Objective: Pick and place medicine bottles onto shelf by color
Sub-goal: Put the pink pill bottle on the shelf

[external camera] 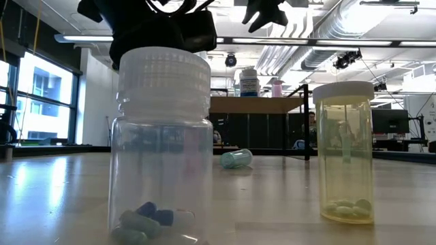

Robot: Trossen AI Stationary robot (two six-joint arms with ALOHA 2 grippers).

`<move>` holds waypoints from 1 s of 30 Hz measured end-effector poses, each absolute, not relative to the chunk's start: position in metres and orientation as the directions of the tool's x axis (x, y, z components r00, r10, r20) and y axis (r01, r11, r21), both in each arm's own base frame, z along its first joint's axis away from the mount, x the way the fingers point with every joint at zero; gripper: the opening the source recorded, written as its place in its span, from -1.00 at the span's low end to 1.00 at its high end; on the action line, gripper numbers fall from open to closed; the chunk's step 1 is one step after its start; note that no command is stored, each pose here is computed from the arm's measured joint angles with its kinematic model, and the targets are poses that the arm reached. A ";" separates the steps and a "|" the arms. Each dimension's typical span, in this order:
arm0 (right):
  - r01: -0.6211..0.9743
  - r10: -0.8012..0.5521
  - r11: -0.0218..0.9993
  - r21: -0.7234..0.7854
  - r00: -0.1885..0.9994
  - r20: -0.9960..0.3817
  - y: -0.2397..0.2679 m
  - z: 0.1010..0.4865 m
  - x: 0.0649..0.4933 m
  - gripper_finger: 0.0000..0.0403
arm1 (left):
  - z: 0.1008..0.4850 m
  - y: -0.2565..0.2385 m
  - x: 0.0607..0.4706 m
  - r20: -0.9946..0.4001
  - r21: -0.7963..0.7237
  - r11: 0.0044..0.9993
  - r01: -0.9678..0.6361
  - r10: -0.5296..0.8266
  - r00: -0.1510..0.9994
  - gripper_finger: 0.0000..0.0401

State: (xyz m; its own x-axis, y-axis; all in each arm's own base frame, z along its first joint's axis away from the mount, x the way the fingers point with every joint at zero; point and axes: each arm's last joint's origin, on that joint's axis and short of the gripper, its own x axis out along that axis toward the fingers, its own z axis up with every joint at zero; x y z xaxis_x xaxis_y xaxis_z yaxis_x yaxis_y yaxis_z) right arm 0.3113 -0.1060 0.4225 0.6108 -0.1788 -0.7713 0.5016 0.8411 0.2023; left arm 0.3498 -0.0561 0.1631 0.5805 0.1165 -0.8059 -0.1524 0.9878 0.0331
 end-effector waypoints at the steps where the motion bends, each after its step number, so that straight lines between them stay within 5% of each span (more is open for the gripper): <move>1: 0.502 -0.179 0.841 0.202 0.611 -0.771 -0.106 0.423 0.311 -0.26 | 0.164 -0.056 0.349 -0.807 0.032 0.988 -0.151 0.115 0.579 -0.45; 15: 0.506 -0.179 0.838 0.204 0.608 -0.774 -0.106 0.422 0.311 -0.26 | 0.221 -0.010 0.338 -0.720 0.022 0.971 -0.237 0.180 0.671 -0.45; 30: 0.515 -0.186 0.828 0.223 0.627 -0.757 -0.108 0.424 0.313 -0.26 | 0.312 0.065 0.274 -0.509 0.082 0.910 -0.407 0.390 0.767 -0.45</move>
